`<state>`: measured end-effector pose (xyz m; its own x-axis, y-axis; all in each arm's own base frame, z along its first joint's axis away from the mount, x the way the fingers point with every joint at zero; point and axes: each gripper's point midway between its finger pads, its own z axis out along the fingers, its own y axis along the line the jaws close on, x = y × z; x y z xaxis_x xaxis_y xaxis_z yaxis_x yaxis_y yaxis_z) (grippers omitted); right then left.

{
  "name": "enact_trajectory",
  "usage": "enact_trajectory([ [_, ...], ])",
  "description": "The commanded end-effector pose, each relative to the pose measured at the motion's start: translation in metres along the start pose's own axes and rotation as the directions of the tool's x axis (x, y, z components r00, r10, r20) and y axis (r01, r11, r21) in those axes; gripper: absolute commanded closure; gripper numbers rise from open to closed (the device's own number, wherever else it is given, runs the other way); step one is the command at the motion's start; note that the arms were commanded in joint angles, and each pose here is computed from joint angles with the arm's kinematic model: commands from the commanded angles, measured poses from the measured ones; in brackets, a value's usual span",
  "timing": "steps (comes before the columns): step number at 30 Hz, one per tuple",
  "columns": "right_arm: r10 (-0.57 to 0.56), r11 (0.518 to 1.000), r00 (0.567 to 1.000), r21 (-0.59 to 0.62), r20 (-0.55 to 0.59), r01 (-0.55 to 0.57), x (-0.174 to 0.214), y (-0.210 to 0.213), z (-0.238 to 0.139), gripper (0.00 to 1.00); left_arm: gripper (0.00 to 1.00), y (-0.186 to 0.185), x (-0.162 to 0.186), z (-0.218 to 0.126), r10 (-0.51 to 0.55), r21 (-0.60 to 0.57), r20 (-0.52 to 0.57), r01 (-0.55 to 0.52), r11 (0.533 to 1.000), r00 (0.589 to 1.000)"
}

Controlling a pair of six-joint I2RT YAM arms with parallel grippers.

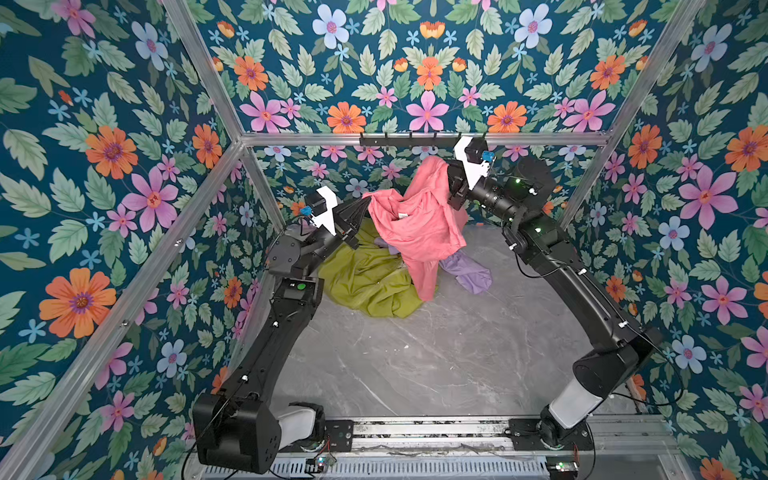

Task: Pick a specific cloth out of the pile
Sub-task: 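Grasp the pink shirt with the right gripper and pull it away from the left gripper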

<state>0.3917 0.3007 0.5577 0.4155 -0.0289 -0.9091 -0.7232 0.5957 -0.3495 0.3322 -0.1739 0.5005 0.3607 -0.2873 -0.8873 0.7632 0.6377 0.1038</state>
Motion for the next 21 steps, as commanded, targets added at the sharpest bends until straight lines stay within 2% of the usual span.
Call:
enact_trajectory([
  [1, -0.029, 0.999, 0.999, 0.025, 0.017, 0.029, -0.022, -0.002, -0.012, 1.0, 1.0, -0.006, -0.002, -0.006, -0.001, 0.012, 0.019, 0.0, 1.0, 1.0],
  [10, -0.05, 0.999, 0.999, 0.015, -0.005, 0.05, -0.036, 0.002, -0.027, 1.0, 1.0, -0.014, 0.034, -0.027, -0.086, -0.002, -0.049, 0.086, 0.996, 0.995],
  [21, -0.052, 0.999, 0.998, -0.005, -0.018, 0.052, -0.052, 0.01, -0.045, 1.0, 1.0, -0.03, 0.059, -0.05, -0.176, 0.007, -0.108, 0.178, 0.984, 0.978],
])
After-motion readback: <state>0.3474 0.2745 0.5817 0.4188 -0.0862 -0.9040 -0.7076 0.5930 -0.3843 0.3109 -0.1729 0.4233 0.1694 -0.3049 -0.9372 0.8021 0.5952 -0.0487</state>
